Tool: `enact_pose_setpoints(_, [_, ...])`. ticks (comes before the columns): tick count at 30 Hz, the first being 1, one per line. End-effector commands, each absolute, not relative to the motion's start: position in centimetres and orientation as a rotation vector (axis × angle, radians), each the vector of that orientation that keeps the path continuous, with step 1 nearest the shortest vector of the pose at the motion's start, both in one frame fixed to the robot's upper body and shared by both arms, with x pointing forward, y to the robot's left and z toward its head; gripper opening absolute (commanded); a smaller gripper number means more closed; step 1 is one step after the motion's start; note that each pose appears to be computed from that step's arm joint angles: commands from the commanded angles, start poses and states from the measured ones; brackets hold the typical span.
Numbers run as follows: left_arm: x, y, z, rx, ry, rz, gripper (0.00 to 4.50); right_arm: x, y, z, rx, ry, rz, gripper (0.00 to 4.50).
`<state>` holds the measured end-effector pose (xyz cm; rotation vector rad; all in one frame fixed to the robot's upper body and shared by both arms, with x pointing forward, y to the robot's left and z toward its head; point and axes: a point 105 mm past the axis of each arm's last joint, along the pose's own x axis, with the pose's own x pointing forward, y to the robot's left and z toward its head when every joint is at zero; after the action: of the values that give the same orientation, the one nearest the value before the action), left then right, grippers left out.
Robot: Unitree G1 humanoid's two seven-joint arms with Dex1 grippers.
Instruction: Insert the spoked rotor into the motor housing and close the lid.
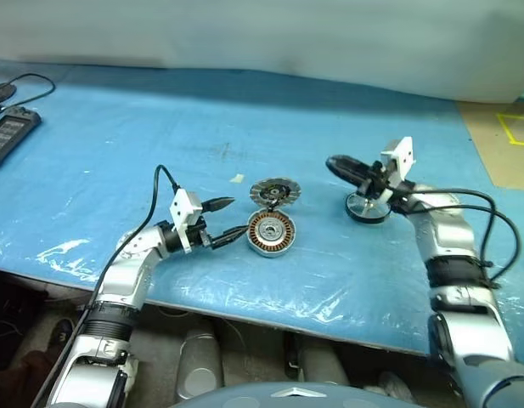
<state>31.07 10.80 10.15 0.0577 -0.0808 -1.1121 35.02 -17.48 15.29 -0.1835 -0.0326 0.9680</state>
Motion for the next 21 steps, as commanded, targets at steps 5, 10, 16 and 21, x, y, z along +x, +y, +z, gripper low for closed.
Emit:
enact_pose_setpoints(5, [30.6, 10.8, 11.0, 0.062, -0.119, -1.152, 4.09, 29.2, -15.8, 13.0, -0.401, 0.185, 1.290, 0.62])
enact_pose_setpoints(10, [30.3, 10.8, 10.7, 0.079, -0.111, -1.172, 4.09, 27.9, -13.6, 13.1, -0.462, 0.188, 1.432, 0.62])
enact_pose_setpoints(16, [30.1, 10.5, 10.3, 0.095, -0.100, -1.189, 4.09, 29.0, -10.7, 12.7, -0.500, 0.151, 1.457, 0.62])
enact_pose_setpoints(21, [29.8, 10.4, 9.8, 0.105, -0.084, -1.202, 4.09, 29.7, -9.0, 12.3, -0.503, 0.130, 1.445, 0.62])
